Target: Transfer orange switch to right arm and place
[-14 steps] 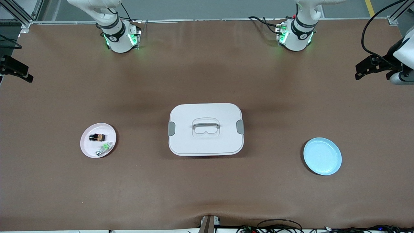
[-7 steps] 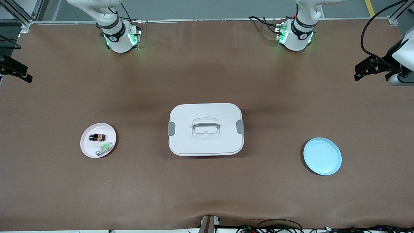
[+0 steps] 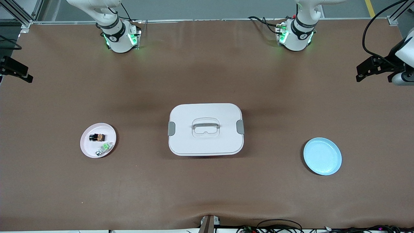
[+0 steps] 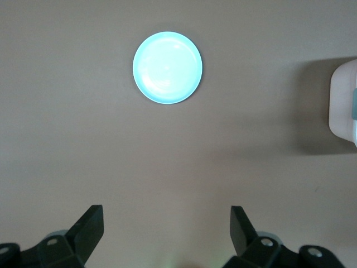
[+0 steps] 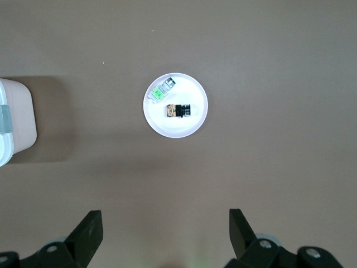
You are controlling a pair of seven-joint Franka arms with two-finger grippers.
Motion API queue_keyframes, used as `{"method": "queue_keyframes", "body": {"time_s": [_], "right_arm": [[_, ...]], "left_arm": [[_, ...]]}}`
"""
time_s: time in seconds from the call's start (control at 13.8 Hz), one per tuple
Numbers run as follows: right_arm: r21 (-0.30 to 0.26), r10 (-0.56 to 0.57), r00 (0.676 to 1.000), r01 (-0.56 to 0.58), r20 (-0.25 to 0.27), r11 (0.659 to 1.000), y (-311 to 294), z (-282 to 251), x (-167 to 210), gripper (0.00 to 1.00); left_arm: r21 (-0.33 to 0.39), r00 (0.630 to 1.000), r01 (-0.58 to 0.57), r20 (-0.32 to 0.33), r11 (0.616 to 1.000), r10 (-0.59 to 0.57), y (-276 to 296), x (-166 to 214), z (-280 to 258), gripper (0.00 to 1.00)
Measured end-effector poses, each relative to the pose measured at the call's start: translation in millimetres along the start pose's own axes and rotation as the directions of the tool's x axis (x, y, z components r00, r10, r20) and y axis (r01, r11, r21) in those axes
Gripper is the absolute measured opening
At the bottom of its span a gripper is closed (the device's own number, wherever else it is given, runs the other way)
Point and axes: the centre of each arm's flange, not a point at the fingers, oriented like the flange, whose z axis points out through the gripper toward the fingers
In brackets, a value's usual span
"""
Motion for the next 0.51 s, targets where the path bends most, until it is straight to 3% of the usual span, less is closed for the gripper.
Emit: {"method": "queue_keyframes", "body": {"time_s": [0.51], "right_arm": [[-0.002,0.02,0.999,-0.02,-0.03,1.0,11.2,-1.9,2.7,1.0]], "left_arm": [[0.001,0.999,0.045,-0.001,0.999,-0.045,21.1,-0.6,-3.5,1.0]]}}
